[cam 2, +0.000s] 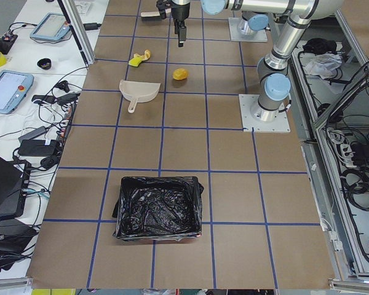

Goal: Sweep and dump trash into bin
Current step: 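Move the left gripper to the dustpan handle while the right approaches the brush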

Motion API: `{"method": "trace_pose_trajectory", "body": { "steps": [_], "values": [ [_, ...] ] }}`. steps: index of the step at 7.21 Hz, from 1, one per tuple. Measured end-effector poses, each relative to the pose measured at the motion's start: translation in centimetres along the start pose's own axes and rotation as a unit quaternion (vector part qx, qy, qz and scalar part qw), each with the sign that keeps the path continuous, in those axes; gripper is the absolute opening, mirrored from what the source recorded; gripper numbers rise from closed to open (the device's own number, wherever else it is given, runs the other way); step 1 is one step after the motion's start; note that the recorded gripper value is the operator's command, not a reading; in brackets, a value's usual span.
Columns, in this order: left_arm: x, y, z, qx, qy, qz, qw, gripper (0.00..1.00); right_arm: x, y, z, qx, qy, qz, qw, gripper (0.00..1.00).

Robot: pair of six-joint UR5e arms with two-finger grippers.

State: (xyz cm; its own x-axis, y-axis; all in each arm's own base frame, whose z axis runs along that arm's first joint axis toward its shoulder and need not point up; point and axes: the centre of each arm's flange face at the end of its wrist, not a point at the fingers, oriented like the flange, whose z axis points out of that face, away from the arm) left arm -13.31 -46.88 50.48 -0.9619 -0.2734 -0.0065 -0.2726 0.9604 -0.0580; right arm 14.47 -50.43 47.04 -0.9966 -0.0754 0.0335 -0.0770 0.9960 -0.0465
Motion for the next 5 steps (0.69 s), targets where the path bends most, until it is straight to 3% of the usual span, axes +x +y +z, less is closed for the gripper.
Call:
{"method": "trace_pose_trajectory", "body": {
  "steps": [1, 3, 5],
  "values": [
    [-0.4, -0.4, 0.4, -0.001, -0.001, -0.02, 0.9998, 1.0, -0.1, 0.0, 0.1, 0.0, -0.003, 0.0, 1.0, 1.0],
    [-1.6, -0.5, 1.8, -0.005, -0.04, -0.048, 0.998, 1.0, -0.1, 0.0, 0.0, 0.001, -0.005, 0.001, 1.0, 1.0],
    [-3.2, -2.4, 3.2, 0.013, -0.056, -0.098, 0.9935, 1.0, -0.1, 0.1, 0.0, -0.002, -0.003, 0.003, 1.0, 1.0]
  ]
}}
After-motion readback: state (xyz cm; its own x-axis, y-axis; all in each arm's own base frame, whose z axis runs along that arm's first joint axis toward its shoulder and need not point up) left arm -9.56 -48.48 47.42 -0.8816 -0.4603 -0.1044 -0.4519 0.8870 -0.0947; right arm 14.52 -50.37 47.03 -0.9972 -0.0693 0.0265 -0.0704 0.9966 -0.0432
